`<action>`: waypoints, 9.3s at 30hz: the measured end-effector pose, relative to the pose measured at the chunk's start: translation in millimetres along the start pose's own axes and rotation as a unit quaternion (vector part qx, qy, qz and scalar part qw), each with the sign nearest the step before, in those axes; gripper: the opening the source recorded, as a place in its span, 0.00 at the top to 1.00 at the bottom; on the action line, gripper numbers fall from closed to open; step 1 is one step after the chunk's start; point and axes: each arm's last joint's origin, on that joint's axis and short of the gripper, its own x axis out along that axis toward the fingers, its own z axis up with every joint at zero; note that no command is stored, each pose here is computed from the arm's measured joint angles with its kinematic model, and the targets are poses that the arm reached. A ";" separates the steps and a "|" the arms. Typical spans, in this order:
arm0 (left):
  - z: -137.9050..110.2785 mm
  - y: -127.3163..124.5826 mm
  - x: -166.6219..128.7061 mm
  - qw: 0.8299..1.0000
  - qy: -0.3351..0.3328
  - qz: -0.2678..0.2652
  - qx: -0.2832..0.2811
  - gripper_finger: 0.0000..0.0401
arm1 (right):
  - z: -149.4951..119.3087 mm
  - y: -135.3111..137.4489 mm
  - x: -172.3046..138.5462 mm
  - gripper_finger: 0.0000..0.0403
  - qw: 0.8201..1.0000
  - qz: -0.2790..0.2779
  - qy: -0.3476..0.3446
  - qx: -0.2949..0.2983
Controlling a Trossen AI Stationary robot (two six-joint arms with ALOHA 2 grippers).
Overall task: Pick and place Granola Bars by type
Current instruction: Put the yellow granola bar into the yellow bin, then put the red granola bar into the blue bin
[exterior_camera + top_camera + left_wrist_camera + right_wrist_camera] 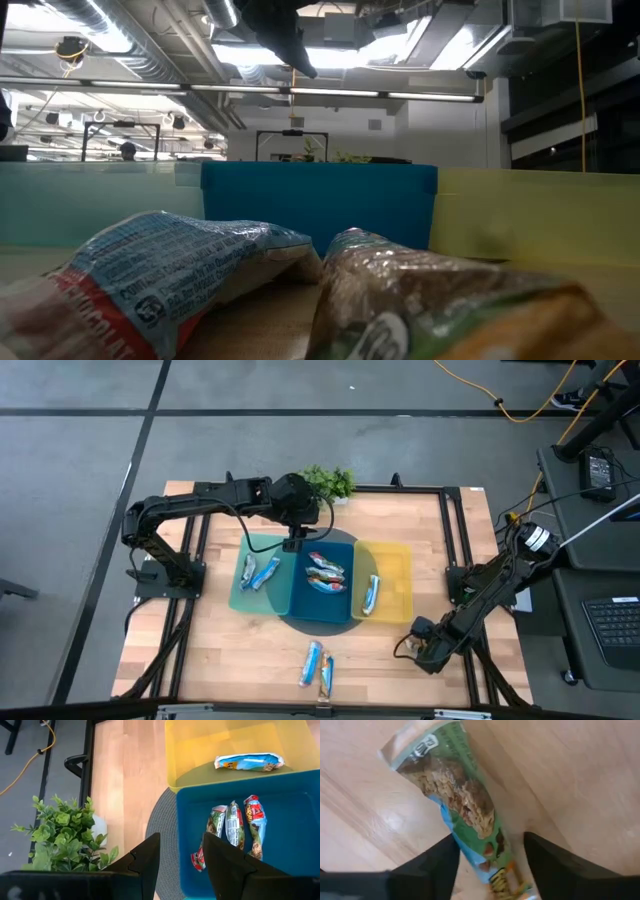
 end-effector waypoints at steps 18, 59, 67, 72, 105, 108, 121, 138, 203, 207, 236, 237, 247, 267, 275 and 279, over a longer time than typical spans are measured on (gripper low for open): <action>0.0 0.0 0.0 1.000 0.000 0.000 0.005 0.65 | -4.5 24.0 -27.1 0.88 0.999 0.011 0.009 -0.032; 4.4 -0.7 0.0 1.000 -0.019 0.005 0.014 0.65 | 52.6 -35.1 -237.2 0.89 0.966 0.071 -0.246 -0.035; 3.0 -4.7 -1.2 1.000 -0.008 -0.003 0.010 0.65 | 86.7 -54.4 -244.6 0.89 0.962 0.038 -0.254 -0.096; 3.1 -4.6 -1.4 1.000 -0.008 -0.002 0.010 0.65 | 105.8 -67.5 -249.7 0.89 0.960 0.048 -0.254 -0.109; 3.5 -3.8 -1.8 1.000 -0.009 0.007 -0.007 0.65 | 199.7 -103.0 -128.7 0.89 0.971 -0.003 -0.199 -0.129; 4.8 -3.4 -1.9 1.000 -0.015 0.009 -0.007 0.65 | 205.9 -106.0 -123.9 0.89 0.972 -0.011 -0.191 -0.134; 6.2 -2.7 -2.1 1.000 -0.022 0.012 -0.007 0.65 | 229.3 -104.3 -96.2 0.89 0.975 -0.026 -0.162 -0.152; 6.2 -2.7 -2.1 1.000 -0.022 0.012 -0.007 0.65 | 236.6 -105.6 -85.4 0.89 0.978 -0.028 -0.147 -0.146; 44.0 -217.3 -78.7 0.956 -0.135 -0.080 -0.247 0.65 | 162.2 -84.3 -231.5 0.71 0.714 -0.065 -0.599 -0.358; 32.5 -246.2 -72.2 0.962 -0.074 -0.108 -0.241 0.65 | 161.0 -81.5 -232.5 0.71 0.706 -0.047 -0.603 -0.368; 4.8 -305.4 9.7 0.930 0.108 -0.078 -0.343 0.36 | 161.2 -77.3 -233.6 0.71 0.676 -0.032 -0.607 -0.417; 4.5 -308.0 17.8 0.926 0.113 -0.079 -0.352 0.34 | 161.2 -77.3 -233.5 0.71 0.670 -0.040 -0.606 -0.427; 0.6 -350.1 97.2 0.881 0.117 -0.152 -0.432 0.21 | 161.0 -77.1 -233.1 0.71 0.627 -0.089 -0.598 -0.492; -22.4 -352.3 113.0 0.880 0.189 -0.090 -0.427 0.20 | 160.2 -76.0 -232.8 0.71 0.642 -0.041 -0.599 -0.478; -29.0 -356.3 123.8 0.887 0.203 -0.090 -0.405 0.21 | 160.2 -76.0 -232.8 0.71 0.649 -0.033 -0.599 -0.468; -29.3 -354.5 123.9 0.888 0.204 -0.085 -0.402 0.25 | 160.1 -75.9 -232.8 0.71 0.648 -0.033 -0.600 -0.468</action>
